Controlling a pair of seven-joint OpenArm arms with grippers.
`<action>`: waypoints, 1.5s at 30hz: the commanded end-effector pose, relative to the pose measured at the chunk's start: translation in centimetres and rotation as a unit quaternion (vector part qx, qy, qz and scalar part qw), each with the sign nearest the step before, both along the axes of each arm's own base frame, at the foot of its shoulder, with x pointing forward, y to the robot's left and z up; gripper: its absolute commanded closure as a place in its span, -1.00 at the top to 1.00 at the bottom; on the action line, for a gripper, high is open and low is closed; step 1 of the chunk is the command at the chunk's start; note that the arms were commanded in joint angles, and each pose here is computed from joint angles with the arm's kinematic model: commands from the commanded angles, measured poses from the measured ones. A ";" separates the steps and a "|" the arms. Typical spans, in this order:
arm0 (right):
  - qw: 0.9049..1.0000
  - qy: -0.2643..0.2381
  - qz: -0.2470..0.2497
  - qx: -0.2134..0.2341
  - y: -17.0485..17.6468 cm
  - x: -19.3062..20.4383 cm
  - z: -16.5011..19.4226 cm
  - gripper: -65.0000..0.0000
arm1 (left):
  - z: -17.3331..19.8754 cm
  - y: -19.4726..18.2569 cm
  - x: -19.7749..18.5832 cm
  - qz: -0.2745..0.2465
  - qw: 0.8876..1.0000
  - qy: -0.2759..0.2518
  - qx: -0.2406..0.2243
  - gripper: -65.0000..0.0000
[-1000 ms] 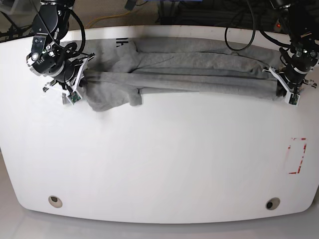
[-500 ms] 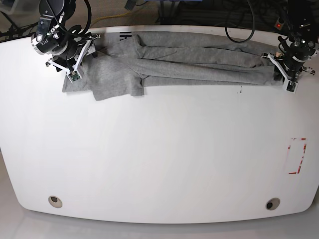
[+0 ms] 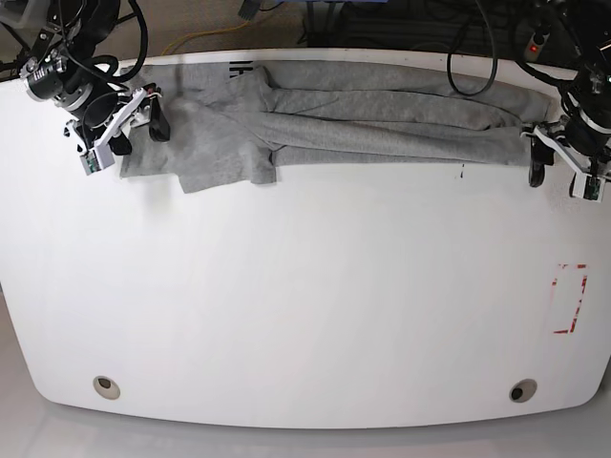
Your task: Fold the T-shirt properly
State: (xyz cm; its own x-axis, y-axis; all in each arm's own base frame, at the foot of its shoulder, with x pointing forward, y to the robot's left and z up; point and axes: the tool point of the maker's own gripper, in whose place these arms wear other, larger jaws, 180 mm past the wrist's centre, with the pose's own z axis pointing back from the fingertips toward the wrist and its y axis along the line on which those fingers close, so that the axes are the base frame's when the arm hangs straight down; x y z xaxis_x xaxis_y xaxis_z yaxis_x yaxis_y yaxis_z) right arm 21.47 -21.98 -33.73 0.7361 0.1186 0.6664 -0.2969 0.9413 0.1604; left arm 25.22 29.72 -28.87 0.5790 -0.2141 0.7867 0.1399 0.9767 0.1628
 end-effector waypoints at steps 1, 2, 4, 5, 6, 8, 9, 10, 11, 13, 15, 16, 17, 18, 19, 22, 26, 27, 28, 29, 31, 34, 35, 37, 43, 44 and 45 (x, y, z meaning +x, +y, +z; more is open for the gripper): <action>1.000 -0.017 0.018 0.007 0.7 1.6 0.6 0.37 | 0.7 0.2 0.9 -0.005 1.000 -0.004 0.005 0.26; 1.000 -0.015 0.021 0.008 0.9 2.1 0.4 0.37 | 0.2 -0.1 1.1 -0.008 1.000 0.002 0.001 0.26; 1.000 0.000 0.023 0.012 1.2 3.4 -0.7 0.37 | -1.6 -0.6 1.1 -0.015 0.999 0.032 0.003 0.26; 1.000 0.009 0.025 0.010 1.3 3.9 -1.2 0.37 | -2.5 -1.0 1.0 -0.021 0.999 0.045 0.005 0.26; 1.000 0.014 0.027 0.007 1.4 4.3 -1.6 0.37 | -3.0 -1.2 1.0 -0.024 0.998 0.053 0.006 0.26; 0.999 0.029 0.033 -0.003 1.6 5.3 -2.5 0.37 | -4.1 -1.4 0.8 -0.028 0.997 0.071 0.011 0.25; 0.999 0.035 0.036 -0.009 1.7 5.8 -2.9 0.37 | -4.5 -1.4 0.7 -0.028 0.996 0.078 0.013 0.25; 0.998 0.039 0.037 -0.012 1.7 6.3 -3.2 0.37 | -4.8 -1.3 0.5 -0.027 0.996 0.083 0.015 0.25; 0.998 0.047 0.038 -0.018 1.6 6.9 -3.6 0.37 | -5.3 -1.1 0.3 -0.024 0.995 0.092 0.017 0.25; 0.997 0.057 0.040 -0.022 1.6 7.4 -4.2 0.37 | -6.3 -0.6 -0.4 -0.017 0.994 0.110 0.021 0.25; 0.997 0.064 0.037 -0.025 1.4 7.9 -4.6 0.37 | -7.3 0.1 -1.3 -0.009 0.991 0.129 0.027 0.25; 0.997 0.064 0.036 -0.023 1.4 8.2 -4.6 0.37 | -7.6 0.3 -1.4 -0.008 0.990 0.135 0.030 0.25; 0.997 0.066 0.034 -0.021 1.3 8.7 -4.7 0.37 | -8.0 0.6 -1.7 -0.004 0.989 0.143 0.034 0.25; 0.997 0.070 0.032 -0.020 1.2 9.0 -4.9 0.37 | -8.2 0.8 -1.9 -0.003 0.988 0.148 0.038 0.25; 0.997 0.074 0.031 -0.018 1.2 9.1 -5.1 0.37 | -8.3 0.9 -2.0 -0.002 0.988 0.151 0.040 0.25; 0.995 0.091 0.026 -0.015 1.0 9.4 -6.0 0.37 | -8.5 1.1 -2.2 0.000 0.987 0.155 0.041 0.25; 0.995 0.100 0.029 -0.011 1.2 9.3 -6.5 0.37 | -8.6 0.9 -2.2 -0.001 0.987 0.155 0.040 0.25; 0.994 0.101 0.035 -0.011 1.7 9.2 -6.6 0.37 | -8.6 0.9 -2.2 -0.002 0.987 0.155 0.040 0.25; 0.994 0.102 0.047 -0.009 2.7 9.2 -6.8 0.36 | -8.5 0.9 -2.1 -0.002 0.987 0.155 0.040 0.25; 0.993 0.104 0.052 -0.008 3.1 9.1 -6.9 0.33 | -8.5 0.8 -2.1 -0.003 0.987 0.154 0.040 0.25; 0.992 0.107 0.061 -0.005 4.0 9.1 -7.2 0.10 | -8.5 0.8 -2.0 -0.003 0.988 0.152 0.040 0.25; 0.992 0.105 0.064 -0.001 4.4 9.1 -7.2 -0.31 | -8.5 0.7 -2.0 -0.003 0.987 0.153 0.039 0.25; 0.993 0.102 0.064 0.003 4.6 9.2 -7.2 -0.45 | -8.5 0.8 -2.0 -0.003 0.987 0.153 0.039 0.25; 0.993 0.097 0.063 0.009 5.1 9.4 -7.0 -0.71 | -8.5 0.8 -2.0 -0.003 0.987 0.153 0.039 0.25; 0.996 0.043 0.071 -0.026 5.0 9.4 -3.9 -1.00 | -9.0 0.2 -2.1 -0.012 0.986 0.159 0.037 0.25; 0.996 0.036 0.074 -0.037 4.9 9.2 -3.2 -1.00 | -9.2 -0.1 -2.1 -0.016 0.986 0.162 0.036 0.25; 0.996 0.032 0.076 -0.046 4.8 9.0 -2.7 -1.00 | -9.5 -0.2 -2.2 -0.018 0.985 0.166 0.034 0.25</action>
